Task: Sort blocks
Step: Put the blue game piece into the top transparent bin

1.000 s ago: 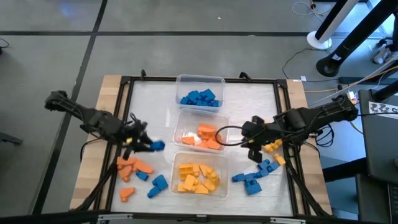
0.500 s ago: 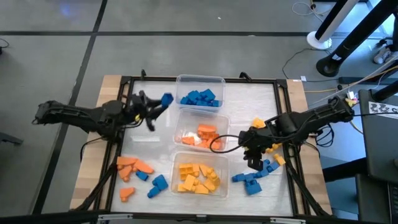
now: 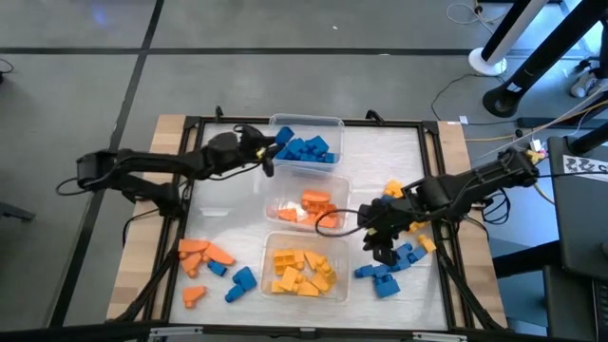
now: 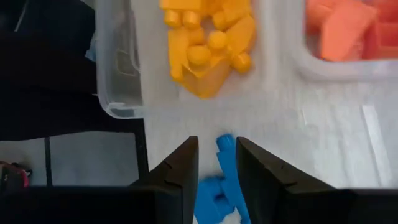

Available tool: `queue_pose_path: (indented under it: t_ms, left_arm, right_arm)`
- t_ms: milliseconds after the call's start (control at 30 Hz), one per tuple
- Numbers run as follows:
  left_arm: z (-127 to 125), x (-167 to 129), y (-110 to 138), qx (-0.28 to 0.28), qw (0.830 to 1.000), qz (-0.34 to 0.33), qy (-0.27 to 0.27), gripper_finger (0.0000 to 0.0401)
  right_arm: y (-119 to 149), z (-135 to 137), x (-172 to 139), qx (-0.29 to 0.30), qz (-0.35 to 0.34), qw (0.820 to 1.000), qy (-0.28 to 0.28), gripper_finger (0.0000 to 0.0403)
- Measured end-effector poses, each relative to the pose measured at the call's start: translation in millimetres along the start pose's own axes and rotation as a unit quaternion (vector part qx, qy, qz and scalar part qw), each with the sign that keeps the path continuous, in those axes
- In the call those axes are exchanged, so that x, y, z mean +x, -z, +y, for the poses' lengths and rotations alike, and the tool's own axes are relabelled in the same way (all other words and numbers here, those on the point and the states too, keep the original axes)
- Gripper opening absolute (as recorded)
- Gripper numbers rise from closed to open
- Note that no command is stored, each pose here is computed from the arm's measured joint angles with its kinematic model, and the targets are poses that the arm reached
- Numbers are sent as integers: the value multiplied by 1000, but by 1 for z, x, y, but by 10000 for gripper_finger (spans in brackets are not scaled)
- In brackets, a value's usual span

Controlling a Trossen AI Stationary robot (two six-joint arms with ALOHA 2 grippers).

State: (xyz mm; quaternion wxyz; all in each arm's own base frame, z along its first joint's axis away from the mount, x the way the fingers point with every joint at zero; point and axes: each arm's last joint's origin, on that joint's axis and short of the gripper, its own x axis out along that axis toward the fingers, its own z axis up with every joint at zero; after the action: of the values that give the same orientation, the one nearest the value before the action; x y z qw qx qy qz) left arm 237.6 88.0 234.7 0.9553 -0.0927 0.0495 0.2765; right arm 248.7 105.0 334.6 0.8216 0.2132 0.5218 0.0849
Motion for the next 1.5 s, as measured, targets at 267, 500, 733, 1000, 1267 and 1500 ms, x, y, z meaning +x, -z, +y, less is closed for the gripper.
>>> queue_pose_path:
  t_ms: [267,500,733,1000,1267,1500]
  left_arm:
    - [8,19,2,-23,999,16,-24,134]
    - [15,22,-1,-40,998,19,-40,196]
    - [17,23,-1,-54,997,19,-44,222]
    - [17,22,-1,-54,997,21,-44,223]
    - [17,22,-1,-54,997,21,-44,224]
    - [17,22,-1,-54,997,22,-44,224]
  right_arm:
    - [12,35,24,-61,-15,998,-10,106]
    - [31,59,59,-104,23,994,-6,106]
    - [42,64,99,-121,72,990,32,106]
    - [49,53,133,-127,136,979,86,106]
    - [53,52,134,-116,178,975,68,106]
    - [50,50,134,-114,169,976,78,106]
